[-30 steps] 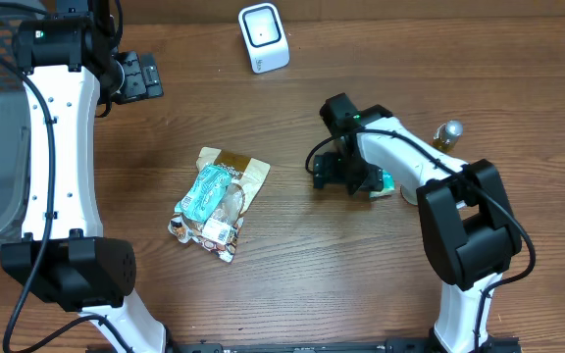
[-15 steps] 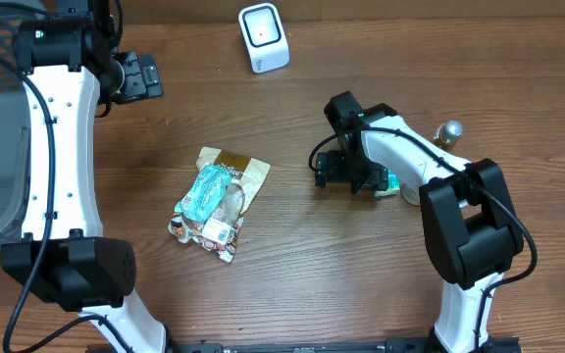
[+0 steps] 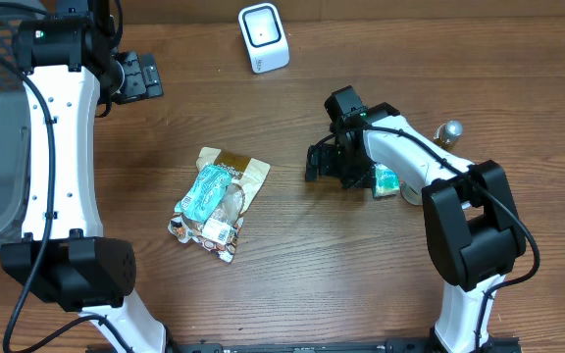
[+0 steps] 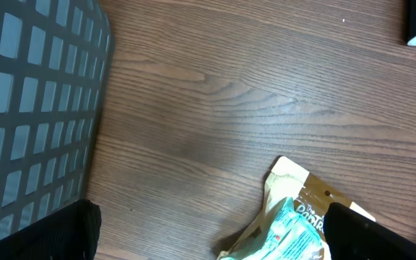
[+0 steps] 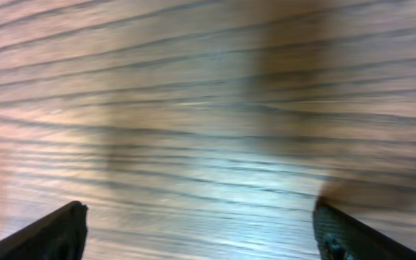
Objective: Scan the item barcode
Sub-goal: 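Open the right gripper and move it over the snack bag pile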
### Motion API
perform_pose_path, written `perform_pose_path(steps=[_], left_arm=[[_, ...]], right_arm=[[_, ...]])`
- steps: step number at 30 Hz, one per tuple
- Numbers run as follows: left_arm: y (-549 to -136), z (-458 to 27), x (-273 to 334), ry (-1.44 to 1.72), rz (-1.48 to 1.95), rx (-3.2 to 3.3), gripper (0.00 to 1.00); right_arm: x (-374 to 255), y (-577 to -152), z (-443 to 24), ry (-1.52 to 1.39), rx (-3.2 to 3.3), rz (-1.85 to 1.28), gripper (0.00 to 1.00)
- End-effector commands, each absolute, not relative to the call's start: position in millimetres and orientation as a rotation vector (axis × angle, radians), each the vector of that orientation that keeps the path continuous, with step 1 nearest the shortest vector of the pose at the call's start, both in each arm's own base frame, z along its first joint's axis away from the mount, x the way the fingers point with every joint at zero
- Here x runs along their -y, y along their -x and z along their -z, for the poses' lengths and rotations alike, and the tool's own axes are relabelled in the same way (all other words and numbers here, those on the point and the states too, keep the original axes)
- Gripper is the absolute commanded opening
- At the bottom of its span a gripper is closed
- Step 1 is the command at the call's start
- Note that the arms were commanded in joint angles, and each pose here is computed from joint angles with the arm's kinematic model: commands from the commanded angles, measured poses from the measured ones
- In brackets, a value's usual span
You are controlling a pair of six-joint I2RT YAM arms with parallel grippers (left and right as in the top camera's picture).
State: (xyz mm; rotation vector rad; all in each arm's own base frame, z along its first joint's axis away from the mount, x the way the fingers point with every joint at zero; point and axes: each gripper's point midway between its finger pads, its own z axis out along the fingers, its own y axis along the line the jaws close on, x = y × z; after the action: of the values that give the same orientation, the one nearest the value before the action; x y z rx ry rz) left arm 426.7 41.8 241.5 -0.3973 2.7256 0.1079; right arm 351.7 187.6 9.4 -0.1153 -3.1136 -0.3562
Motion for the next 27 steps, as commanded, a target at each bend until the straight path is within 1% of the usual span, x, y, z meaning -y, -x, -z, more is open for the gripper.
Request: perform_pose_path(steps=[1,5,6,7,8,10,18,27], left_arm=[[-426.4,-251.7,-41.0,0.406,-0.102,-2.695,1.00],[-426.4,-251.7,-41.0,0.407,-0.102,-2.695,1.00],[-426.4,-251.7,-41.0,0.407,-0.102,-2.695,0.99],[-426.4,-251.7,-41.0,0.406,-0.102,-2.695,0.99],[-426.4,-251.7,-41.0,0.407,-0.102,-2.695,1.00],[-426.4,-251.7,-41.0,0.407,-0.102,-2.695,1.00],[-426.4,-251.7,-41.0,0.407,-0.102,-2.695,1.00],[-426.4,-251.7,-41.0,0.407,-0.102,-2.695,1.00]], right_arm=[[-204.0,-334.5,-0.9,0.103,3.009,0.491,0.93],[-210.6,-331.5,-2.9,0.095,2.985,0.537,0.89],[-213.7,-330.7,-3.8,0.088,2.980,0.554,0.86],[-218.3,-330.5,-4.7,0.079,2.975,0.580,0.75],[-228.1,-329.7,-7.4,0.054,2.965,0.633,0.67],[-243.4,-329.2,-10.5,0.005,2.964,0.697,0.65],[-296.7,-317.3,-14.6,-0.218,3.008,0.775,0.64],[-301.3,-313.0,-12.1,-0.254,3.029,0.733,0.65]])
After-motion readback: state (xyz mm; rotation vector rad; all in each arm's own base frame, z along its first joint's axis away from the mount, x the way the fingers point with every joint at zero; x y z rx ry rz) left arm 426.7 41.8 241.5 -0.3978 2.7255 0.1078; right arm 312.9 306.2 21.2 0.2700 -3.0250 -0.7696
